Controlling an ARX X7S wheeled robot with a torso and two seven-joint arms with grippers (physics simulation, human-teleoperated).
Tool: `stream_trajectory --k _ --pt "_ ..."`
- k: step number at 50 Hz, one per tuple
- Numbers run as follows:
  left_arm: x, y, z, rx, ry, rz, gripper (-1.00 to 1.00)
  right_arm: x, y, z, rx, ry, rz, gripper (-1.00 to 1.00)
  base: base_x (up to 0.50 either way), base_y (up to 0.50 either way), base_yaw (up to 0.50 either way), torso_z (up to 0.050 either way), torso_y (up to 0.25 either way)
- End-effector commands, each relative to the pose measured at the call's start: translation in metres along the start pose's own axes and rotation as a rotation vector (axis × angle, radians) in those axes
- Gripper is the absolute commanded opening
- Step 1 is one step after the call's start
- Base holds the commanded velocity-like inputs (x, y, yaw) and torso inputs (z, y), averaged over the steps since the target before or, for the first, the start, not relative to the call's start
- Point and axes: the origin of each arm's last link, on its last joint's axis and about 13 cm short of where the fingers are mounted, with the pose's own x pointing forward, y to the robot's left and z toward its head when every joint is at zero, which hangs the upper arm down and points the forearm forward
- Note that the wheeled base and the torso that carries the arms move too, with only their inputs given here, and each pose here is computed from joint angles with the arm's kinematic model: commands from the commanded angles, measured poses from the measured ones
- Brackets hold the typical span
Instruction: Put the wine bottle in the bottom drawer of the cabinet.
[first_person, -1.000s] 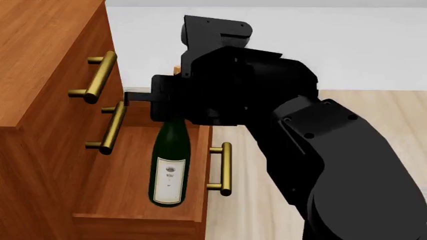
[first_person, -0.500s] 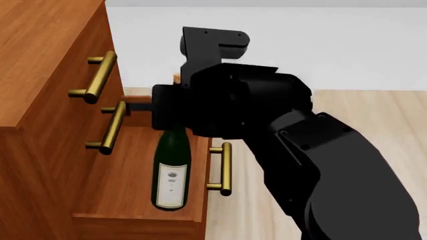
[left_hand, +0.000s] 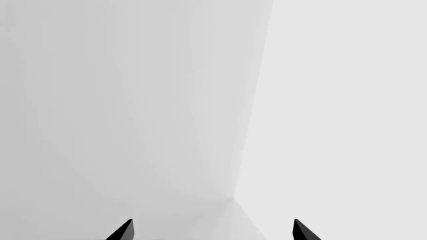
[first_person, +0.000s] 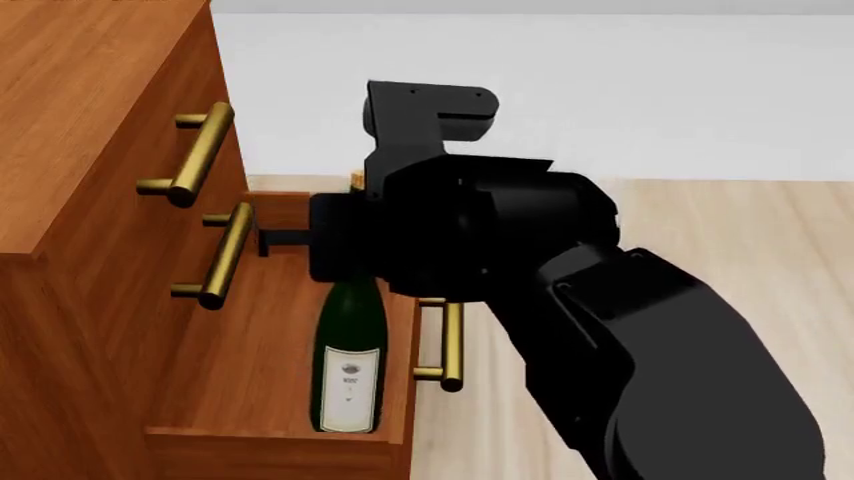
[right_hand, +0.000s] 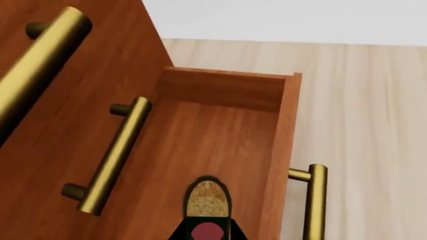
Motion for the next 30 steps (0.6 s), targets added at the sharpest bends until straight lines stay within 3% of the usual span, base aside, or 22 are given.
stream_trajectory --k 1,30 --pt "0.000 0.000 0.000 0.009 0.004 -0.002 1.00 0.003 -0.002 -0.003 -0.006 -0.007 0.002 -1.00 0.00 0.00 0.00 0.000 0.000" --pt "0.000 0.000 -0.001 0.032 0.014 -0.013 1.00 0.008 -0.004 -0.013 -0.035 0.030 -0.007 -1.00 0.00 0.00 0.00 0.000 0.000"
